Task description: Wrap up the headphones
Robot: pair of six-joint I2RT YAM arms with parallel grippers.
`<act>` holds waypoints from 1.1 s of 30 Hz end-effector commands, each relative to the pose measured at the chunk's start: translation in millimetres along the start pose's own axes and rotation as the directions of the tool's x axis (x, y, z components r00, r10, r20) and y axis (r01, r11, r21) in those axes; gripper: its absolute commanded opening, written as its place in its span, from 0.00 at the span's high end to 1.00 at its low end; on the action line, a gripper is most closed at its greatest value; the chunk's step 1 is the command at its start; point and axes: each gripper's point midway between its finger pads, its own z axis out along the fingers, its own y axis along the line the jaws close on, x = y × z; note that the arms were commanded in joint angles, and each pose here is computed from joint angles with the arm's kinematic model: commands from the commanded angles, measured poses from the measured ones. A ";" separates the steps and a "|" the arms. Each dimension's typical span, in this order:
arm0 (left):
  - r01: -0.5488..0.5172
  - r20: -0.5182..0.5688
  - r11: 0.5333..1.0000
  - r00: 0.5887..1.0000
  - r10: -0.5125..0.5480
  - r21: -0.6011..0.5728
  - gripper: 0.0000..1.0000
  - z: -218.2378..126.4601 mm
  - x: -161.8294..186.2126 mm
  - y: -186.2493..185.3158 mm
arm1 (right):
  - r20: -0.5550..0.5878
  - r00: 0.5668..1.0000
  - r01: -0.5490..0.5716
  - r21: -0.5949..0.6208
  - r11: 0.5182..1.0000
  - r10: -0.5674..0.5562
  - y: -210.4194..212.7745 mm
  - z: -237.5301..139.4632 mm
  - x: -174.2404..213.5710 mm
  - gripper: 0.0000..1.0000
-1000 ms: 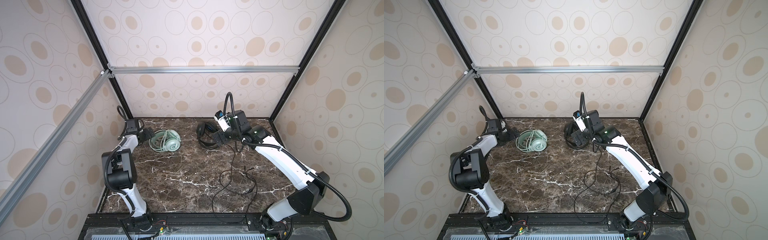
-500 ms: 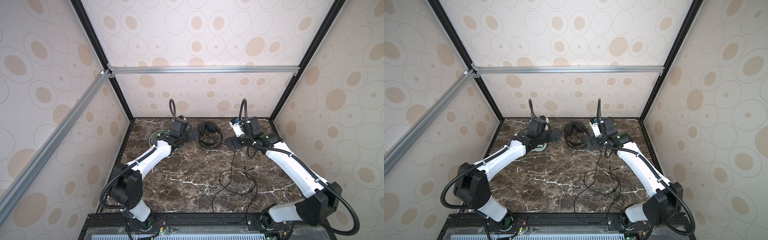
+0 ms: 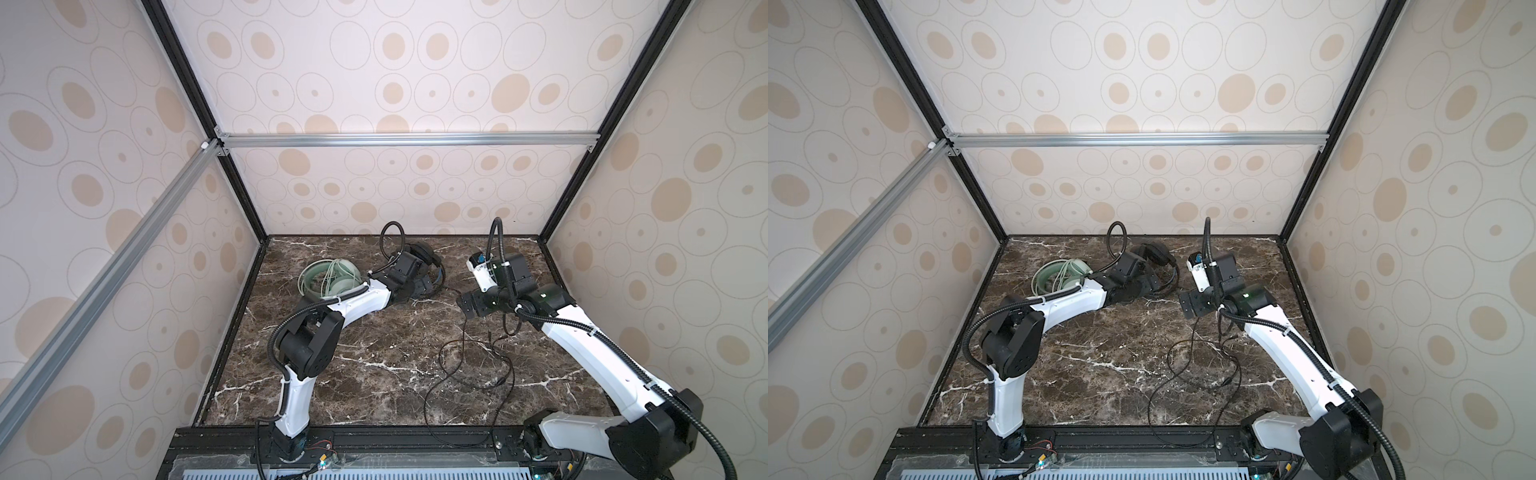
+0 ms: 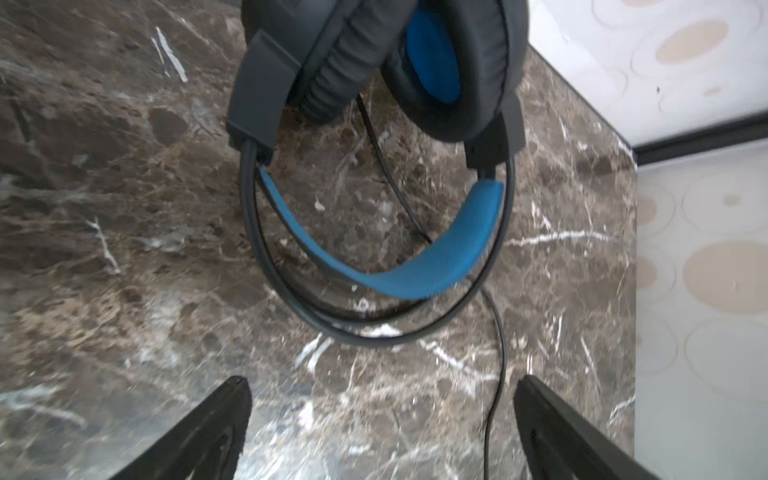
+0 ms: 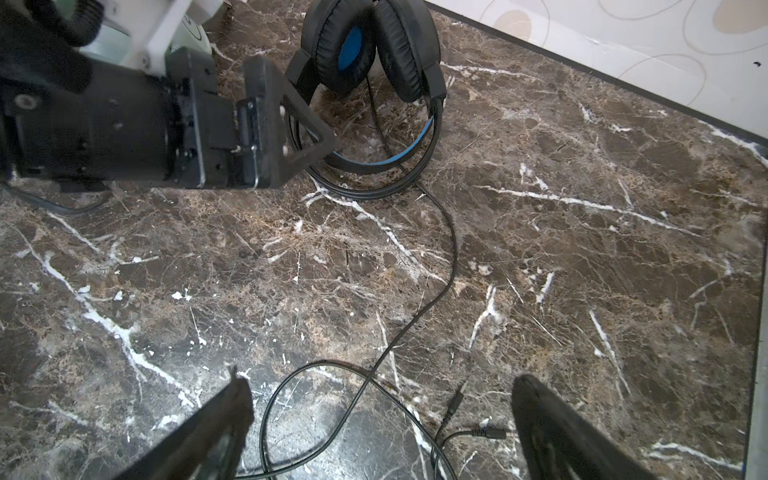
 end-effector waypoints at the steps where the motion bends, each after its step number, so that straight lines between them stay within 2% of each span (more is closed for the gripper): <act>1: 0.140 0.060 0.990 0.988 -0.140 0.011 0.02 8.6 -12.3 -5.3 | 0.031 0.999 0.020 0.025 0.999 -0.021 -5.2 -7.5 -2.6 0.00; 13: 0.191 0.052 0.981 0.981 -0.188 -0.046 0.02 53.2 -8.7 12.4 | 0.033 0.999 0.018 0.033 0.999 -0.020 -6.9 -6.6 -2.3 0.00; 15: 0.186 0.047 0.981 0.982 -0.183 -0.053 0.05 57.9 -8.1 12.0 | 0.034 0.999 0.020 0.040 0.999 -0.022 -8.0 -7.3 -2.4 0.00; 18: 0.183 0.047 0.981 0.982 -0.180 -0.060 0.18 62.0 -7.8 13.4 | 0.035 0.999 0.023 0.041 0.999 -0.025 -8.2 -6.8 -3.1 0.00; 20: 0.181 0.041 0.981 0.983 -0.178 -0.069 0.40 64.1 -5.4 16.1 | 0.037 0.999 0.023 0.044 0.999 -0.024 -9.2 -7.1 -4.8 0.00; 22: 0.174 0.033 0.981 0.985 -0.172 -0.081 0.52 65.4 -3.3 18.6 | 0.038 0.999 0.025 0.047 0.999 -0.027 -9.6 -7.0 -5.7 0.00; 30: 0.118 0.029 0.985 0.993 -0.116 -0.127 0.77 58.9 -3.2 29.9 | 0.037 0.999 0.034 0.060 0.998 -0.037 -12.0 -6.7 -5.0 0.00; 33: 0.066 0.037 0.986 0.997 -0.062 -0.150 0.90 52.0 -8.9 30.8 | 0.040 0.998 0.037 0.056 0.998 -0.039 -11.2 -6.2 -5.9 0.00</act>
